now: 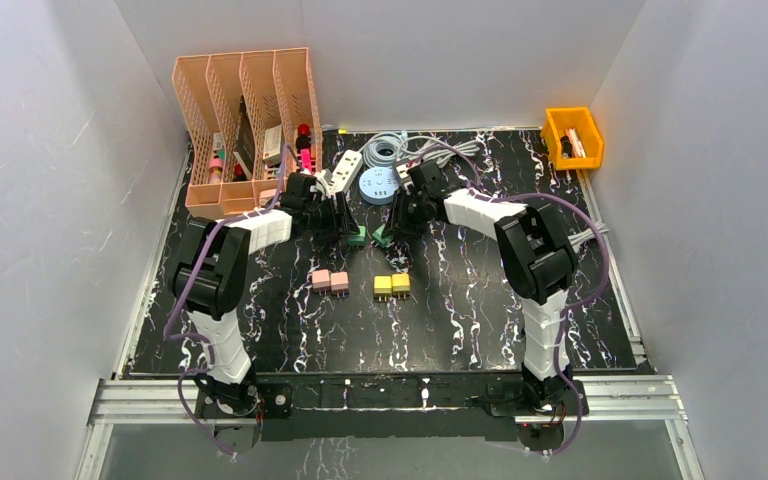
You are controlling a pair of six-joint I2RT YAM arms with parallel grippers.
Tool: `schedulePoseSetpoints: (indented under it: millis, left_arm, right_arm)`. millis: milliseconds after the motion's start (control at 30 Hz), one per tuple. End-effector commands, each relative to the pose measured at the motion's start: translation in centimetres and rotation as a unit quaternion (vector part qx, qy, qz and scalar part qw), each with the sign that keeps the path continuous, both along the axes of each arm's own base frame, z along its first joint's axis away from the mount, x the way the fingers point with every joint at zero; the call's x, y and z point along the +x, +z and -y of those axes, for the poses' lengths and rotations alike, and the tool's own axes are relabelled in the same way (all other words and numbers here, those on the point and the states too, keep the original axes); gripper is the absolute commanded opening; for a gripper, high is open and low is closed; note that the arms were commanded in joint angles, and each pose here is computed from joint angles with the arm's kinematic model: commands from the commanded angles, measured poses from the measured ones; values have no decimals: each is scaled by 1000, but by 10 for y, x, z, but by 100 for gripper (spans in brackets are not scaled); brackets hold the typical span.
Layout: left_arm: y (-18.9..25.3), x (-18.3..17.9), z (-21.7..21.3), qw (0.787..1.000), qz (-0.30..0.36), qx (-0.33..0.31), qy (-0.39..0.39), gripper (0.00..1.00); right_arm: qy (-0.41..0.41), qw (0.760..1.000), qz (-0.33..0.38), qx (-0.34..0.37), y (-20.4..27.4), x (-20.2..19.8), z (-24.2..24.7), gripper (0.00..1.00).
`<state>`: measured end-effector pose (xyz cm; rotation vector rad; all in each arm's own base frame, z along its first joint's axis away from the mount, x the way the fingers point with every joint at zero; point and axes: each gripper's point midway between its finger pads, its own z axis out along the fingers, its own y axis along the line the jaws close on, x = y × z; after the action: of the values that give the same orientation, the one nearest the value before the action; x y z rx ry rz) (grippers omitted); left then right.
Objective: Pull the plug off the socket
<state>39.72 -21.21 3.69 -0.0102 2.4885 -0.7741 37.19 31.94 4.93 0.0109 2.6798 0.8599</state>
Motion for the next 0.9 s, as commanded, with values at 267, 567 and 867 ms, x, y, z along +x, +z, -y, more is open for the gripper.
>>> schedulePoseSetpoints:
  millis: [267,567,867]
  left_arm:
    - [-1,2,14,1000,-6,-7,-18,52]
    - [1,-3,-2,999,4,39,-23,48]
    - [-3,-15,-25,998,-12,63,-16,48]
  right_arm:
    - [-1,999,-4,33,-13,5,-8,37]
    - [-1,1000,4,11,-18,8,8,27]
    - [11,1000,12,-21,-16,4,36,26]
